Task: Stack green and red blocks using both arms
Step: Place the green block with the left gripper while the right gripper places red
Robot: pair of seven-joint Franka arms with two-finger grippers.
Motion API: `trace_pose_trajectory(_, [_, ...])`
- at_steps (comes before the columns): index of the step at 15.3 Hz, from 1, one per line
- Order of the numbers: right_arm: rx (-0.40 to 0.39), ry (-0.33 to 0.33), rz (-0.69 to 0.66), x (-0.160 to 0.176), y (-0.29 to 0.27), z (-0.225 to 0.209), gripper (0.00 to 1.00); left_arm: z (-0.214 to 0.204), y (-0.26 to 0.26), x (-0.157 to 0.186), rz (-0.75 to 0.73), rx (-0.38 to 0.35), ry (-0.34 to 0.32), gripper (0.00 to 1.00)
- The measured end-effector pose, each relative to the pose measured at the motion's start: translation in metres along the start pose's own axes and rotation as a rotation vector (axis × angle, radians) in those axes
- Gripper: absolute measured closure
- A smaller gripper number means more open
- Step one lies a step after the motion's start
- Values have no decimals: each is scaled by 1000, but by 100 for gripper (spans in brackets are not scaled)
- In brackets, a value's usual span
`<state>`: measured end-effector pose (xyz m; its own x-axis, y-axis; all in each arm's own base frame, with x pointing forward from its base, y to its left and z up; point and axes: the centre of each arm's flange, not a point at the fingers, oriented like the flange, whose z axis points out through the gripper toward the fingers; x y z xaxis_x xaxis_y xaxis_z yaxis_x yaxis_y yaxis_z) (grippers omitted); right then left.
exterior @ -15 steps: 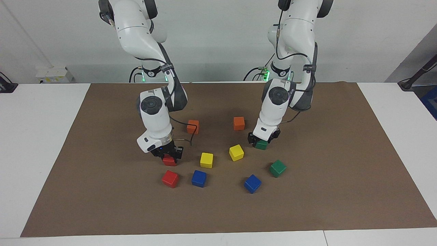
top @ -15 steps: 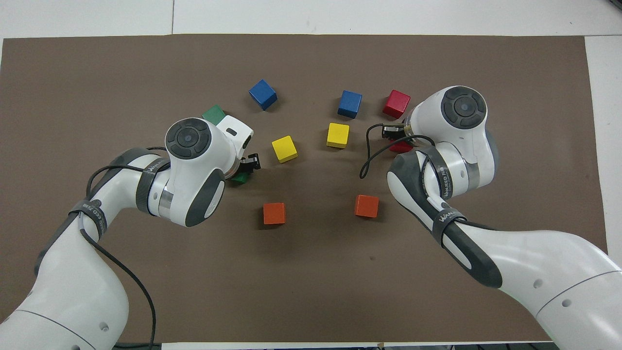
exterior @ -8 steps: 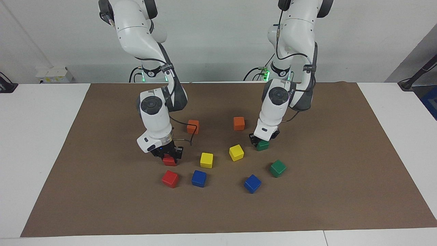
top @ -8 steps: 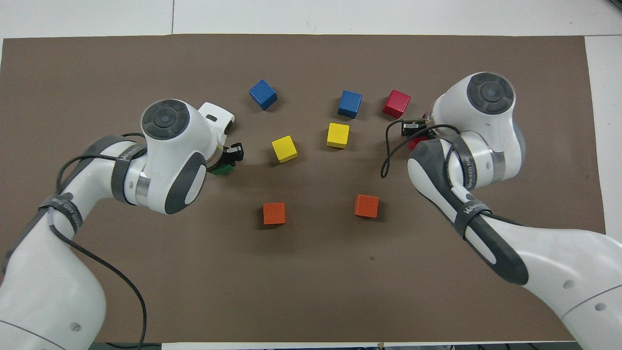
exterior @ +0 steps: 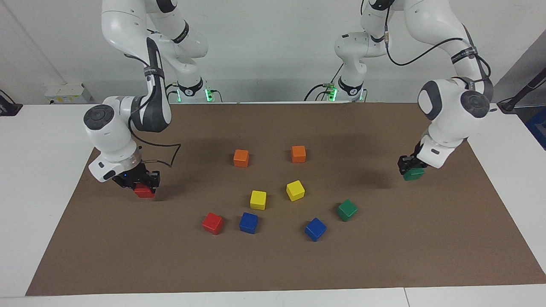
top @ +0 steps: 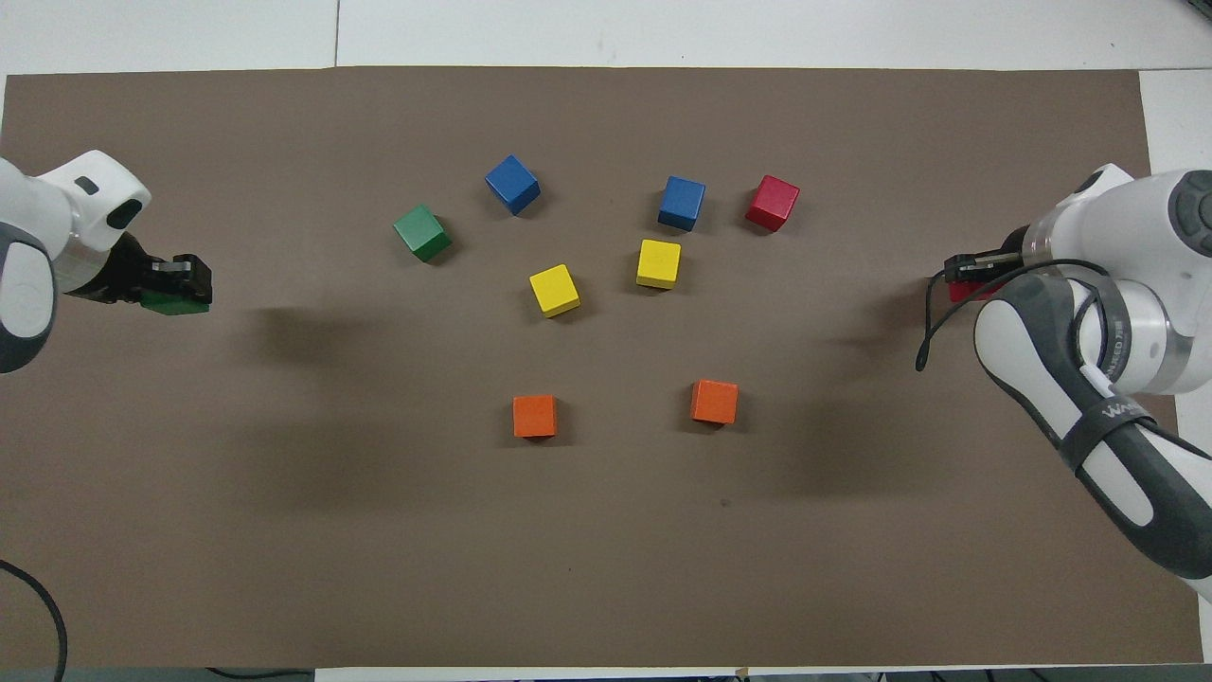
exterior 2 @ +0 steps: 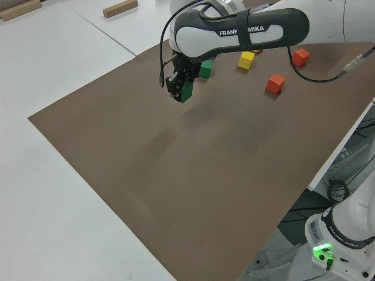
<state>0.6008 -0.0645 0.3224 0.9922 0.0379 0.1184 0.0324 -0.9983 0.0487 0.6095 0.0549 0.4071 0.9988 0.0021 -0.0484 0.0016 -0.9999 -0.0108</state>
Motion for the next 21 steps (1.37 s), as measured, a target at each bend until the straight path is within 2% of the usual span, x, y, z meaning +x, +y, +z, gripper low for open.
trace_pose_trajectory(5, [3,22,-20,-7,-7,11,45,25,-17,2,-4,2,48,45])
trace_pose_trajectory(6, [3,23,-20,-7,-7,11,42,32,-16,3,-3,1,51,45])
trace_pose_trajectory(10, [3,29,-21,-5,-8,10,2,64,-14,4,-5,0,58,45])
trace_pose_trajectory(11, [3,32,-24,-3,-9,7,0,69,-14,4,-7,0,60,45])
trace_pose_trajectory(13, [5,4,-15,10,-18,-11,0,80,-13,4,-20,-1,66,45])
trace_pose_trajectory(15, [5,-38,47,39,-46,-57,0,93,-9,1,-37,-4,72,45])
trace_pose_trajectory(18, [8,-38,140,72,-114,-112,0,105,-8,-4,-45,-4,85,45])
trace_pose_trajectory(21, [13,-46,282,90,-166,-93,0,105,-7,-6,-45,-3,98,45])
